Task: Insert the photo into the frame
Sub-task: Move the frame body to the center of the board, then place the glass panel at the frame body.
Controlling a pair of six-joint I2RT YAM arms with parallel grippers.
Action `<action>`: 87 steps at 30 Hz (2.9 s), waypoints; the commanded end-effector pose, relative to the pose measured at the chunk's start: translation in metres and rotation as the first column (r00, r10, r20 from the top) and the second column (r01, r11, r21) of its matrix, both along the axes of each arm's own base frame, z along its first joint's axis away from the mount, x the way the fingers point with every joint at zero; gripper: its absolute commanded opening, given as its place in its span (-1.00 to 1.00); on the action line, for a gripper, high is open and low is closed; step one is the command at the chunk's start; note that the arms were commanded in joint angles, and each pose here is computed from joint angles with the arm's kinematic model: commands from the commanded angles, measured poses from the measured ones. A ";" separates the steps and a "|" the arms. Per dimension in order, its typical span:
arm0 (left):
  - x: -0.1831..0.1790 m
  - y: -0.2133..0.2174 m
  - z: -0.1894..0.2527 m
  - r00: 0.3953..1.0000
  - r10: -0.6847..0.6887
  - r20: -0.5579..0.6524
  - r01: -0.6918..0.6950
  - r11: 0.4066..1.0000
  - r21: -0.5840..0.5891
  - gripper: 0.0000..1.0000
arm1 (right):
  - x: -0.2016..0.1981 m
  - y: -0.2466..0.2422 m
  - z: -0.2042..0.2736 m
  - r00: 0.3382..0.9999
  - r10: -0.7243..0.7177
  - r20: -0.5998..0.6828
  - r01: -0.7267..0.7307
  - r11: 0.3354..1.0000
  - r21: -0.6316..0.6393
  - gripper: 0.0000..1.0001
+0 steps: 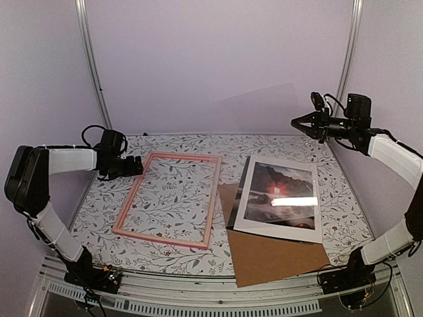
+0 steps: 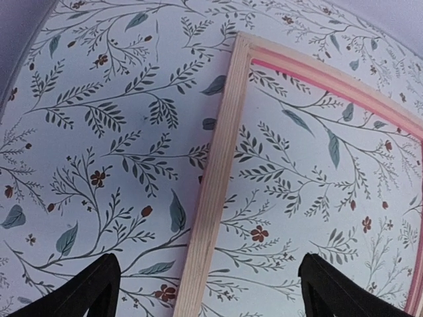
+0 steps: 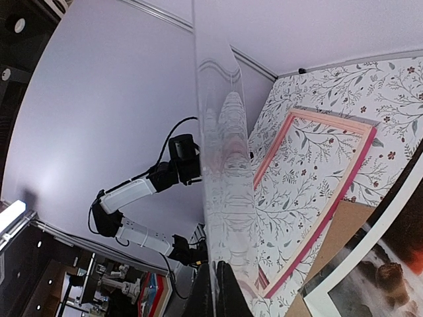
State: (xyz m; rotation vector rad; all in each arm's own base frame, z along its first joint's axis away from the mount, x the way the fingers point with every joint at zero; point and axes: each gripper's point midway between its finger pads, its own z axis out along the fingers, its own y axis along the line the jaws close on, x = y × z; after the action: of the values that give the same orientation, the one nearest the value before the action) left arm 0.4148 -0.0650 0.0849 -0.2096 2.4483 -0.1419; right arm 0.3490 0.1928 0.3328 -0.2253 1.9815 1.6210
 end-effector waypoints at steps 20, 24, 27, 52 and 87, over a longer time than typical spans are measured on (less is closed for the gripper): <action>-0.067 -0.057 -0.077 0.975 -0.139 -0.171 0.112 0.981 -0.160 0.50 | -0.002 0.017 0.029 0.998 0.042 0.055 -0.045 0.998 0.044 -1.00; -0.092 -0.085 -0.077 0.971 -0.172 -0.163 0.140 0.971 -0.192 0.49 | 0.000 0.017 0.029 0.998 0.038 0.053 -0.040 0.998 0.045 -1.00; -0.108 -0.102 -0.071 0.968 -0.200 -0.151 0.161 0.959 -0.234 0.50 | 0.003 0.017 0.026 0.999 0.034 0.042 -0.035 0.998 0.042 -1.00; -0.058 0.003 0.074 0.972 0.086 0.219 -0.064 0.992 -0.106 0.99 | 0.006 0.157 0.011 0.974 0.223 -0.045 -0.216 0.968 0.126 -1.00; -0.050 0.013 0.058 0.978 0.071 0.194 -0.043 0.988 -0.146 0.99 | 0.075 0.188 -0.255 0.906 0.076 -0.416 -0.152 0.976 -0.153 -1.00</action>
State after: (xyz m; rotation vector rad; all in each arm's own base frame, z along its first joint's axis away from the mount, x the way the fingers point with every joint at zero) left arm 0.3627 -0.0444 0.1518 -0.3445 2.2201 -0.2801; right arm 0.4205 0.3778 0.0686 -0.0098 2.5116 1.6764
